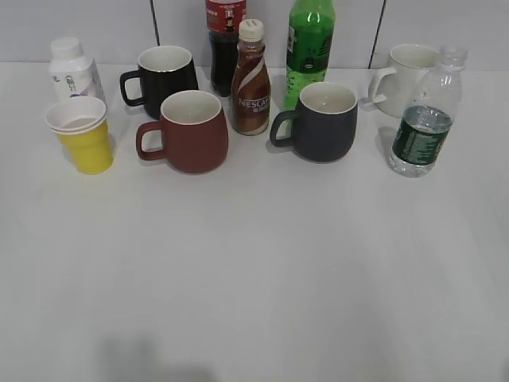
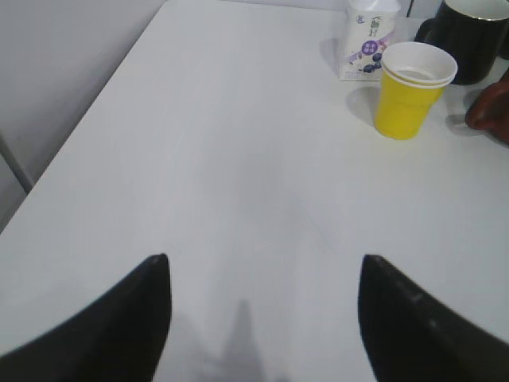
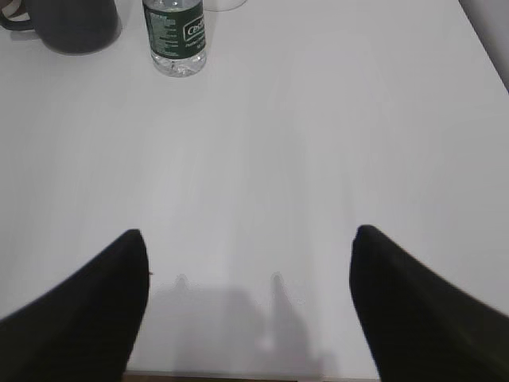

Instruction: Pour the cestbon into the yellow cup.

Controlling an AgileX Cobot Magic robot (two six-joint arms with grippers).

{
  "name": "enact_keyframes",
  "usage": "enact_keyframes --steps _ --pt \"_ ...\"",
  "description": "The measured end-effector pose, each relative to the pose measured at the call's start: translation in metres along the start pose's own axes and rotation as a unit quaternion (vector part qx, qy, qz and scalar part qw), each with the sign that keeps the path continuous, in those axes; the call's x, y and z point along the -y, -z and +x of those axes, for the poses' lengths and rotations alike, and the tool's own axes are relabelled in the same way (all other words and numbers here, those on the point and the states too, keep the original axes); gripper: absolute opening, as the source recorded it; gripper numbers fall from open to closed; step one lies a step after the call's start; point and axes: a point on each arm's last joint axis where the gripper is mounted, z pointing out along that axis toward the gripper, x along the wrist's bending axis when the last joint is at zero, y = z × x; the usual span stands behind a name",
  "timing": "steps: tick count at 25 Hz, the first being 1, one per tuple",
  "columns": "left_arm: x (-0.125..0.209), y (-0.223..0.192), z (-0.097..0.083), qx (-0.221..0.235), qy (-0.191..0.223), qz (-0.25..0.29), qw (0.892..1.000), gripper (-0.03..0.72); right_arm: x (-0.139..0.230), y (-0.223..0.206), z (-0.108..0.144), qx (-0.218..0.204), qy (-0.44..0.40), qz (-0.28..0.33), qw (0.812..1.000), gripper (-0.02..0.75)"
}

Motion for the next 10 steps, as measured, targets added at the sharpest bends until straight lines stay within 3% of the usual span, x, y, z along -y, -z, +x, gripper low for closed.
enact_keyframes --steps 10 --pt "0.0000 0.0000 0.0000 0.000 0.000 0.000 1.000 0.559 0.0000 0.0000 0.0000 0.000 0.000 0.000 1.000 0.590"
